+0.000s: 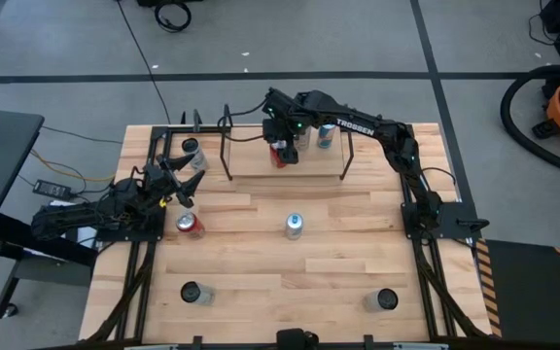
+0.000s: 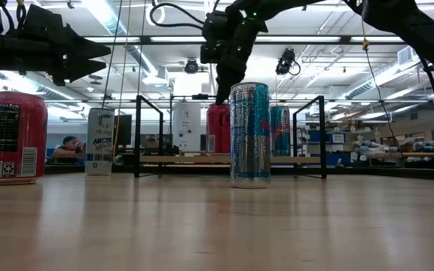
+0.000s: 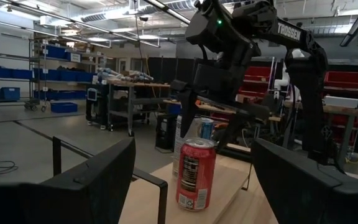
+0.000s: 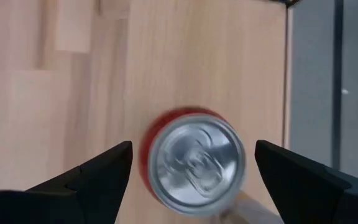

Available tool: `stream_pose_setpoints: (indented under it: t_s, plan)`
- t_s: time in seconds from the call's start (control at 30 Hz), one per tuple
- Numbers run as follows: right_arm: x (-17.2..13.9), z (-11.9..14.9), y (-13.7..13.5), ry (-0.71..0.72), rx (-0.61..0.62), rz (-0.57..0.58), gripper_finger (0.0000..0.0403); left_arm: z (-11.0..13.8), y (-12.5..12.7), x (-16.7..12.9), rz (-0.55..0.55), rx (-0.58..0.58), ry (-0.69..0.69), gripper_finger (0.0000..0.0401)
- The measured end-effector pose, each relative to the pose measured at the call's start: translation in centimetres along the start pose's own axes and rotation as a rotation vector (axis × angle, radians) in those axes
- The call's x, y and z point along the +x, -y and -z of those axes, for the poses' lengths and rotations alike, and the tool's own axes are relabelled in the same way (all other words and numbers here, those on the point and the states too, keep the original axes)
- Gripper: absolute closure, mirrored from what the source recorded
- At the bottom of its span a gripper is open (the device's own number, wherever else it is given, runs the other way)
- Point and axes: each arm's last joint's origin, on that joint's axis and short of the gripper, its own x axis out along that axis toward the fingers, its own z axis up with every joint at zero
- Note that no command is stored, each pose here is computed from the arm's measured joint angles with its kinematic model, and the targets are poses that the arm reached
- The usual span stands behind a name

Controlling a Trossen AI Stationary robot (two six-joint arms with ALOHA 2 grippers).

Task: Place canned beverage on shelf
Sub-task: Put the right red-black soda can on the shelf

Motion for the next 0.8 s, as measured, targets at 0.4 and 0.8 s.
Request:
stream_pose_setpoints:
  t_s: [0.4,0.8]
  plan:
    - [0.1,0.6,0.4,-0.009,0.019,-0.032,0.0054,0.0,0.0,0.0,0.0,0.0,0.0,0.008]
    - [1.1,0.7,0.2,-0.002,0.042,-0.036,0.0065,0.0,0.0,0.0,0.0,0.001,0.0,0.008]
